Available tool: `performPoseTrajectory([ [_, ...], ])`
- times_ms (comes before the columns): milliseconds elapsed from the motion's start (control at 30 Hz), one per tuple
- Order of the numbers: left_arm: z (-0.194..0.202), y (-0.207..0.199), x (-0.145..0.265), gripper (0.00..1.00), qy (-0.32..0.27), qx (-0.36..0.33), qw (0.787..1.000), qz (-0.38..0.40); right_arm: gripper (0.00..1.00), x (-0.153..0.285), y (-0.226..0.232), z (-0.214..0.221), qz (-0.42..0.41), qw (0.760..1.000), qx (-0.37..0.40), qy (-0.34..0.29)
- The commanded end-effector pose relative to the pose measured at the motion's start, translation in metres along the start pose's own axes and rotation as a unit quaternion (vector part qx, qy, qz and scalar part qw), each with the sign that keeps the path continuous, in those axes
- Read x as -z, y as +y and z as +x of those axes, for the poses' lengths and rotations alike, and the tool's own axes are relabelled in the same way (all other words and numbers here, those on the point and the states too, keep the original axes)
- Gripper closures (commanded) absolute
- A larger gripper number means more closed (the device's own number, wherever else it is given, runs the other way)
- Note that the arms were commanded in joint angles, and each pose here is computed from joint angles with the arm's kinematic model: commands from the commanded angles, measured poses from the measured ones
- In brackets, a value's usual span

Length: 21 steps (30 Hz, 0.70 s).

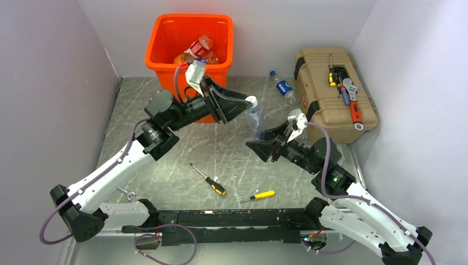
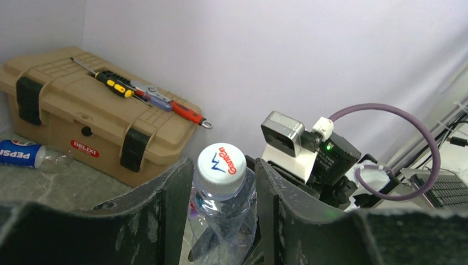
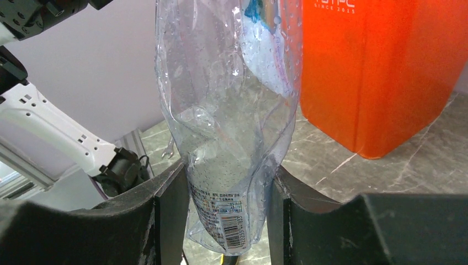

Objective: Put the plastic bottles in the bin
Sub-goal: Place the plastic bottle in the trash bin.

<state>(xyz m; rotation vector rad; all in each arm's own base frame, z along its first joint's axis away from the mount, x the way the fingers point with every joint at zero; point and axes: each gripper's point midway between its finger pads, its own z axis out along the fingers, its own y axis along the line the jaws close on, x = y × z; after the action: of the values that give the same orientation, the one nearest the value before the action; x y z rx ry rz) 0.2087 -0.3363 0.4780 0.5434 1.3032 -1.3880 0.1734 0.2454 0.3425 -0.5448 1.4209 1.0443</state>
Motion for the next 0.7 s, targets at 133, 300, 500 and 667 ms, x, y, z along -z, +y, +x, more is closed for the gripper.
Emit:
performPoseTrajectory([
  [133,-0.013,-0.006,-0.011,0.48,-0.021,0.011,1.000,0.015,0.72,-0.003,0.005,-0.020,-0.010,0.999,0.008,-0.037],
  [300,0.000,0.000,-0.016,0.37,0.010,0.018,1.000,0.012,0.72,-0.003,0.003,-0.018,-0.007,0.999,0.008,-0.035],
  [500,0.002,-0.001,-0.016,0.78,0.012,0.014,1.000,0.019,0.72,-0.004,0.002,-0.016,-0.006,0.999,0.006,-0.033],
  [667,0.004,-0.003,-0.016,1.00,0.020,0.006,1.000,0.024,0.46,-0.007,0.005,-0.010,-0.013,1.000,-0.005,-0.012],
])
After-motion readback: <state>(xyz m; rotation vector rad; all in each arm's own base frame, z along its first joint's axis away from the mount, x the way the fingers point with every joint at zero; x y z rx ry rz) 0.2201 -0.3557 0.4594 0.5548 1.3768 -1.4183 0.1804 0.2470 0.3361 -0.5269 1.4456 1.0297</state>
